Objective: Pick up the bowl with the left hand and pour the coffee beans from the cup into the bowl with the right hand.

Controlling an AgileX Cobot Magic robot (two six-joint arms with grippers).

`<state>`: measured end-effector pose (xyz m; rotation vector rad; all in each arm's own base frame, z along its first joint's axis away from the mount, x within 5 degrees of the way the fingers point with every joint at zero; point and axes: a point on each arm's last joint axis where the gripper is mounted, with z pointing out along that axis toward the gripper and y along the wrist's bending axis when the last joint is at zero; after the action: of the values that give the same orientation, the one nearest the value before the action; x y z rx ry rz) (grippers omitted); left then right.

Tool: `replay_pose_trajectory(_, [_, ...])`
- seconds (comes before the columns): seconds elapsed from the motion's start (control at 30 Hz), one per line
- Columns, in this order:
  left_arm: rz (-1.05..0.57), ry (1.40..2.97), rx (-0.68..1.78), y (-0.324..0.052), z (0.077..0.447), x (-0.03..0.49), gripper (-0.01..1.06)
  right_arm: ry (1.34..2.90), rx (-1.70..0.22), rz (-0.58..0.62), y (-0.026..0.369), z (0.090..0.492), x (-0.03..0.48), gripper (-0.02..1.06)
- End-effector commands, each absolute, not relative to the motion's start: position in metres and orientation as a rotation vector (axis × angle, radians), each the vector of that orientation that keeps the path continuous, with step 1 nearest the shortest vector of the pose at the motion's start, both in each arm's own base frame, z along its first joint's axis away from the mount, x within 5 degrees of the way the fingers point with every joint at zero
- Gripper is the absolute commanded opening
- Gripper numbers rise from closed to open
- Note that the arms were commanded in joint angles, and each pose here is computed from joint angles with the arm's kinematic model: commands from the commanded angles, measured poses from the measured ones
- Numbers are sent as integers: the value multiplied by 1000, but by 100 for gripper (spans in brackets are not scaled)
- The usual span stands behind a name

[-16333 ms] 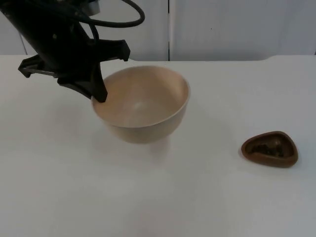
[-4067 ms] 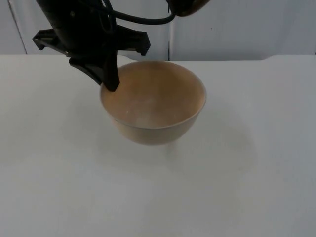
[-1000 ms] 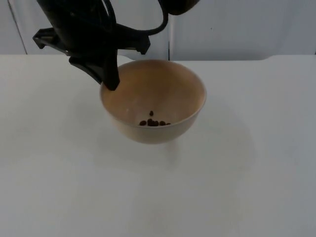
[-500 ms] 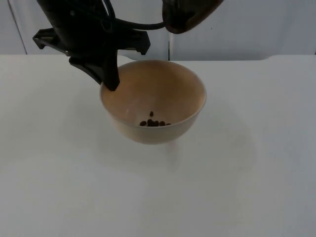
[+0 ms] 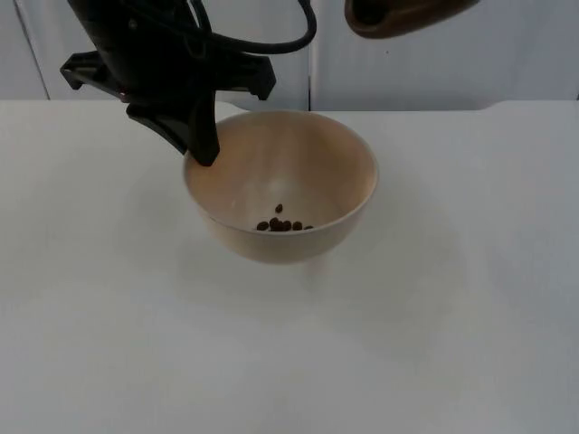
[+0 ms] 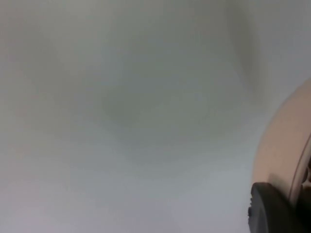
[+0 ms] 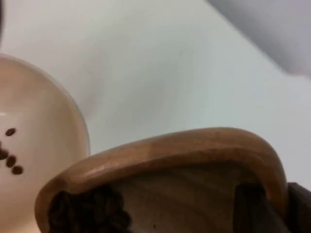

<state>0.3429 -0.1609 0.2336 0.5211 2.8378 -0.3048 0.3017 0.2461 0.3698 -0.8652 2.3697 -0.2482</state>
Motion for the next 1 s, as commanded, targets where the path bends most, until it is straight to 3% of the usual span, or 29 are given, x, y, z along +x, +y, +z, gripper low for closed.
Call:
replay_pose_trajectory(0.0, [-326,2828,518,-164,237,342,0,2399,-841,-173,238,374,305,0])
replay_pose_trajectory(0.23, [-323,2834,521,-163,237,342,0,2463,-790,-75,228,371,311,0])
replay_pose_trajectory(0.97, [-314,2808,558,-164,236,344,0,2521,-686,-35,203,369,329,0])
